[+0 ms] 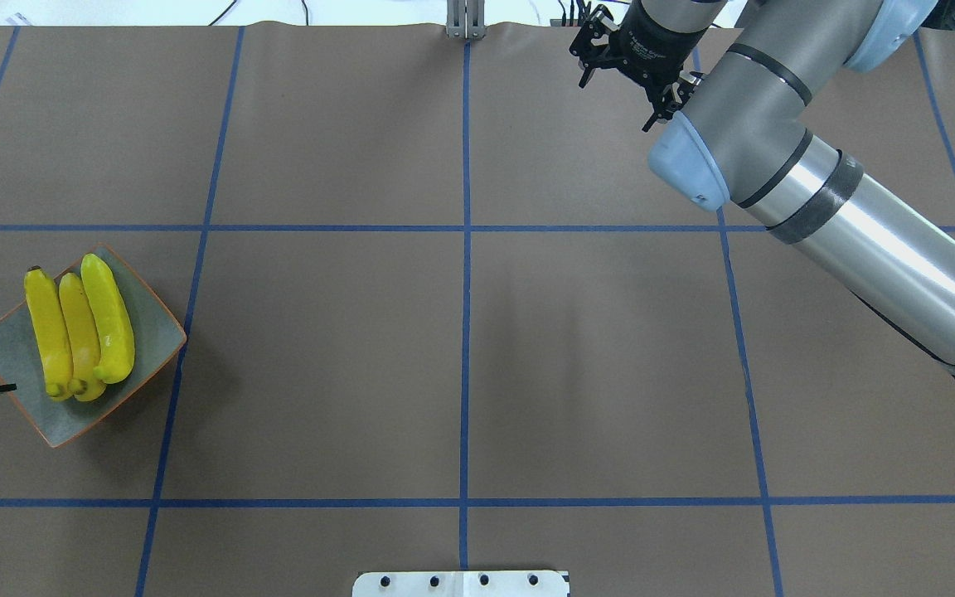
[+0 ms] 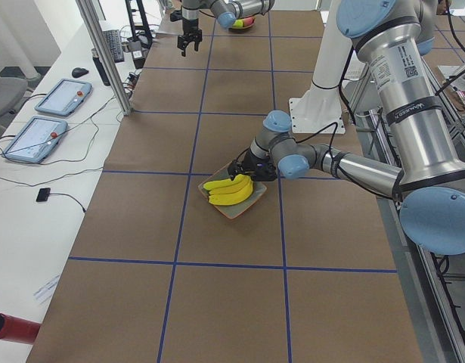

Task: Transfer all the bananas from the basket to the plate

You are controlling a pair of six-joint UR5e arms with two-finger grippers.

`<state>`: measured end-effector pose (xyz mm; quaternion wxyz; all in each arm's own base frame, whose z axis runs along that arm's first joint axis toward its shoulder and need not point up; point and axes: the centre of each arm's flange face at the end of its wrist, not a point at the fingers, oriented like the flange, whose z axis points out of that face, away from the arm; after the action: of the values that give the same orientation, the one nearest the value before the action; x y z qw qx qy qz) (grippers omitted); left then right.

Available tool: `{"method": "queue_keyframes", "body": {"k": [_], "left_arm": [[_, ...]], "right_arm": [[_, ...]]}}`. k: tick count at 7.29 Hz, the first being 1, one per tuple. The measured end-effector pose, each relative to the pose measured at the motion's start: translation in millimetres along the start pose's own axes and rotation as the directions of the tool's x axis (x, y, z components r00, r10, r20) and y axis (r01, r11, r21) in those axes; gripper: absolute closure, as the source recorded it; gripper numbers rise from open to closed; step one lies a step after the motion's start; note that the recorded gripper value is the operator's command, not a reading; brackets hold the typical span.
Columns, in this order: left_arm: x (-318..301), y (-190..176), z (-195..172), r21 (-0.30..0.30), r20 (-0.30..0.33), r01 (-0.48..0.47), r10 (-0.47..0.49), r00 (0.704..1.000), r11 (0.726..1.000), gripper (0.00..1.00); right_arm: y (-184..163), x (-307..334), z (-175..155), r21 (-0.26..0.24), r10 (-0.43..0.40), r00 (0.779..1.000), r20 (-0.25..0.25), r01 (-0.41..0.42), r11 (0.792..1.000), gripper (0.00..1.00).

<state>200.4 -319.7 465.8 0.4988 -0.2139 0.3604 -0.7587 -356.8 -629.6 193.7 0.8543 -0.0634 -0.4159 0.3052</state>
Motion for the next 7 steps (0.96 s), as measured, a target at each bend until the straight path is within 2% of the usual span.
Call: {"method": "queue_keyframes", "body": {"k": [2, 3, 4, 5, 6, 7], "left_arm": [[5, 16, 0, -0.032, -0.010, -0.023, 0.023, 1.000, 0.999, 0.00], [10, 28, 0, -0.045, -0.017, -0.071, 0.070, 0.997, 0.996, 0.00], [18, 44, 4, -0.031, -0.021, -0.172, 0.171, 0.985, 0.985, 0.00], [34, 71, 7, 0.007, -0.022, -0.318, 0.319, 0.948, 0.948, 0.00], [57, 105, 6, 0.062, -0.001, -0.497, 0.498, 0.867, 0.866, 0.00], [78, 136, 5, 0.111, 0.065, -0.685, 0.682, 0.728, 0.720, 0.00]], "right_arm": [[-11, 13, -1, 0.007, -0.030, 1.000, -0.004, 0.030, 1.000, 0.00], [-26, 32, -4, 0.015, -0.069, 0.998, -0.010, 0.070, 0.997, 0.00], [-42, 58, -3, 0.023, -0.121, 0.992, -0.027, 0.122, 0.992, 0.00], [-61, 86, 2, 0.029, -0.174, 0.983, -0.054, 0.175, 0.984, 0.00], [-79, 113, 6, 0.031, -0.216, 0.973, -0.080, 0.219, 0.975, 0.00], [-100, 139, 7, 0.030, -0.258, 0.961, -0.103, 0.262, 0.965, 0.00]]}}
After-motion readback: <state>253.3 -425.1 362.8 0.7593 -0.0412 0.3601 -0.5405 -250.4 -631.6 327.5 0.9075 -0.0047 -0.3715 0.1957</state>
